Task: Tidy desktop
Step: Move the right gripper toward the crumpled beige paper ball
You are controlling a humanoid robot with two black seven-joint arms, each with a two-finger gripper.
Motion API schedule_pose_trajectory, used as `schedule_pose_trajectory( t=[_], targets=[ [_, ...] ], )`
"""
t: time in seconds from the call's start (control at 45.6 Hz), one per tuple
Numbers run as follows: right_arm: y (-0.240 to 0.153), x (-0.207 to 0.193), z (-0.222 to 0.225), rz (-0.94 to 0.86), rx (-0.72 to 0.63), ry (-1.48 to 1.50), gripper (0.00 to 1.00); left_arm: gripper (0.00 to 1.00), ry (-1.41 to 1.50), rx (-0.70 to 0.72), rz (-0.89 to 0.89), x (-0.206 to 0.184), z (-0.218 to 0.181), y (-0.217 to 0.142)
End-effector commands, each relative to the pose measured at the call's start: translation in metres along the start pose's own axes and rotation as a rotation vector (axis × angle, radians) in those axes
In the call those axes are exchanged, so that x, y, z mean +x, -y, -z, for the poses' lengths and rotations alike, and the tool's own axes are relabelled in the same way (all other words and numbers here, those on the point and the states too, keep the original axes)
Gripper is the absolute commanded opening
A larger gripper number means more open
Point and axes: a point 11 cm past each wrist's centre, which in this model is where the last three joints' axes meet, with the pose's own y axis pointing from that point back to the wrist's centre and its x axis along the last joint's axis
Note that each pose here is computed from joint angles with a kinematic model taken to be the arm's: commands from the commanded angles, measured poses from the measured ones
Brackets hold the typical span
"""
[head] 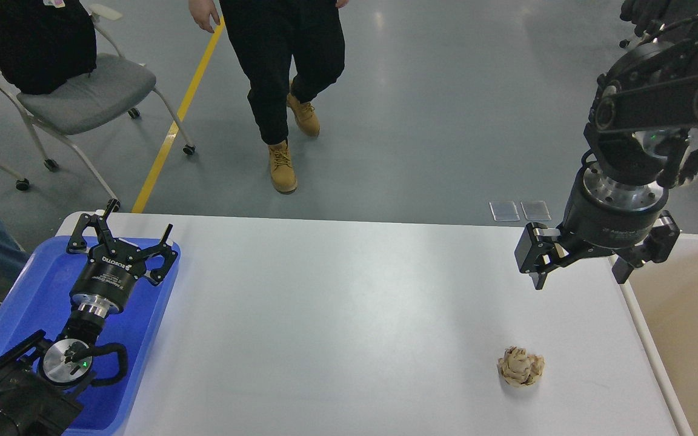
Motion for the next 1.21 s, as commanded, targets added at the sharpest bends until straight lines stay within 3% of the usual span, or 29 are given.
schedule_pose_trajectory(
  t=[0.0,0.505,1.185],
  targets=[
    [0.001,0.000,-0.002,0.003,0.000,0.002,1.00,0.99,0.000,0.000,0.000,0.000,0.000,0.000],
    [0.023,0.016,0.004,-0.011,0.033,0.016,1.00,0.99,0.000,0.000,-0.001,0.000,0.000,0.000],
    [0.122,0.014,0.032,0.021,0.123,-0.025,1.00,0.99,0.000,0.000,-0.001,0.000,0.000,0.000]
  ],
)
